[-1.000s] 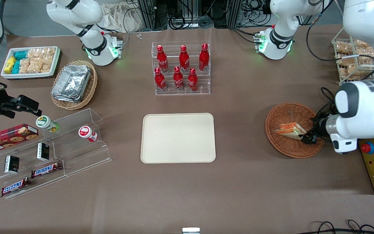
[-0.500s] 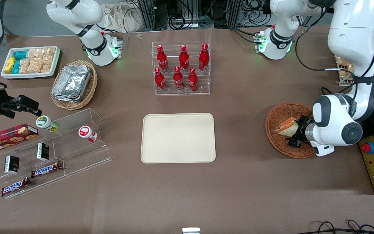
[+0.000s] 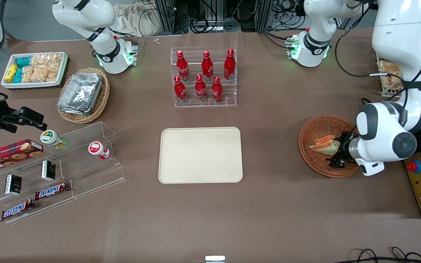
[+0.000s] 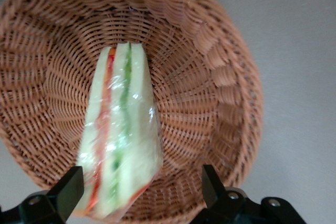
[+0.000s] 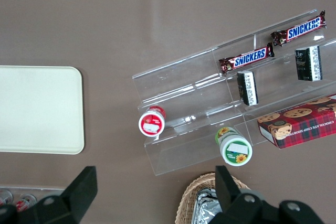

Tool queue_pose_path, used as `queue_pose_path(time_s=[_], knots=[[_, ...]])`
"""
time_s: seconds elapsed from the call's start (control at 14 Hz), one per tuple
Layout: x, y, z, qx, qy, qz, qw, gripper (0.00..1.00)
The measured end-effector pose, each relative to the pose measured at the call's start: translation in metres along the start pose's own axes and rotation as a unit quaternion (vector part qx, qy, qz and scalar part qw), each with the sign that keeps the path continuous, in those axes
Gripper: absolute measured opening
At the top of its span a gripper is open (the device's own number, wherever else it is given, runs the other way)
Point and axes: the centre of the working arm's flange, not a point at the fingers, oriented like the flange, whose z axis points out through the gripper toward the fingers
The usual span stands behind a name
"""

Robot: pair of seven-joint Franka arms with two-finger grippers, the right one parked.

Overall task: Place sandwich from basket to tray
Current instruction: 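Close the left gripper on the sandwich's edge inside the basket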

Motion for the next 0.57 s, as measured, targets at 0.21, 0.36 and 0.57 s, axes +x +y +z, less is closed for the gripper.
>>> queue_pose_path(time_s=[0.21,0.36,0.57], knots=[[-0.007,-0.011,-0.033,0.000,-0.003,0.000,1.0000,1.00],[-0.007,-0.015,-0.036,0.002,-0.005,-0.002,1.0000,1.00],[0.000,-0.012,0.003,0.006,-0.003,-0.007,1.0000,1.00]])
